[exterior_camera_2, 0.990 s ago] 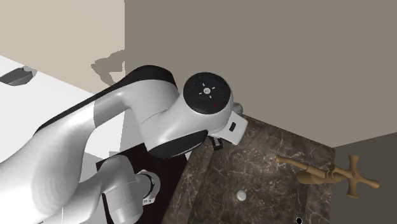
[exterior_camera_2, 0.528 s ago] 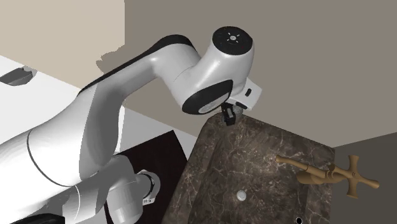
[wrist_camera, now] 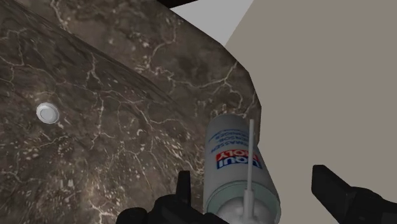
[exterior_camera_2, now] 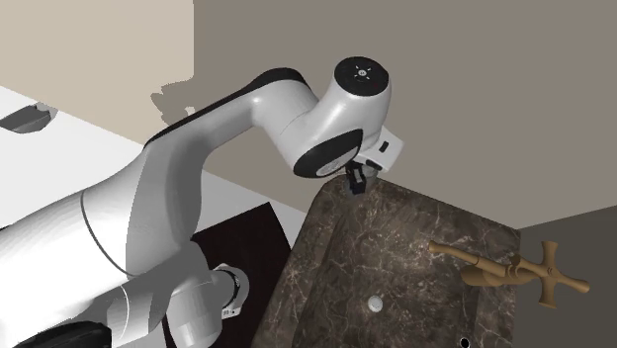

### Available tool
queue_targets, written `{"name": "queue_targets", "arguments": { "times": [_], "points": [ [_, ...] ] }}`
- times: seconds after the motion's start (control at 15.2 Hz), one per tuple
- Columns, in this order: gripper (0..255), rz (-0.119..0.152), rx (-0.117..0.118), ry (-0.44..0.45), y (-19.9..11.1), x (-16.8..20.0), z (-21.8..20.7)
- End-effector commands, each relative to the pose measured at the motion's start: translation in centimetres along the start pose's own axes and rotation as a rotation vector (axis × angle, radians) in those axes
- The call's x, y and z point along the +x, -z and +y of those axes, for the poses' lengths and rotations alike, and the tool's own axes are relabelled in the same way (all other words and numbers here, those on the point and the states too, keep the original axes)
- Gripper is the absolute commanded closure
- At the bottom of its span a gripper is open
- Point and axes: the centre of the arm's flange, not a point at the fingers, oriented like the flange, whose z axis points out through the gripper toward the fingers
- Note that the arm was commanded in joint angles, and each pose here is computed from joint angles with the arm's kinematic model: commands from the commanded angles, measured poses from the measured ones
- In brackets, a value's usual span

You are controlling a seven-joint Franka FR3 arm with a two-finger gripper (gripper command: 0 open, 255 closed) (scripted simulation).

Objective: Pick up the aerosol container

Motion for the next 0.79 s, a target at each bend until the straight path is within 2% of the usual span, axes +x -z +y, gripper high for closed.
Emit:
{"name": "queue_targets", "arguments": {
  "times": [0.0,0.07,0.13,0.73],
  "points": [
    [0,0.0,0.0,0.0,-0.7,-0.1,0.05],
    [0,0.0,0.0,0.0,-0.7,-0.1,0.05],
    [255,0.0,0.0,0.0,-0.63,-0.07,0.02],
    [255,0.0,0.0,0.0,-0.7,-0.09,0.05]
  ]
}}
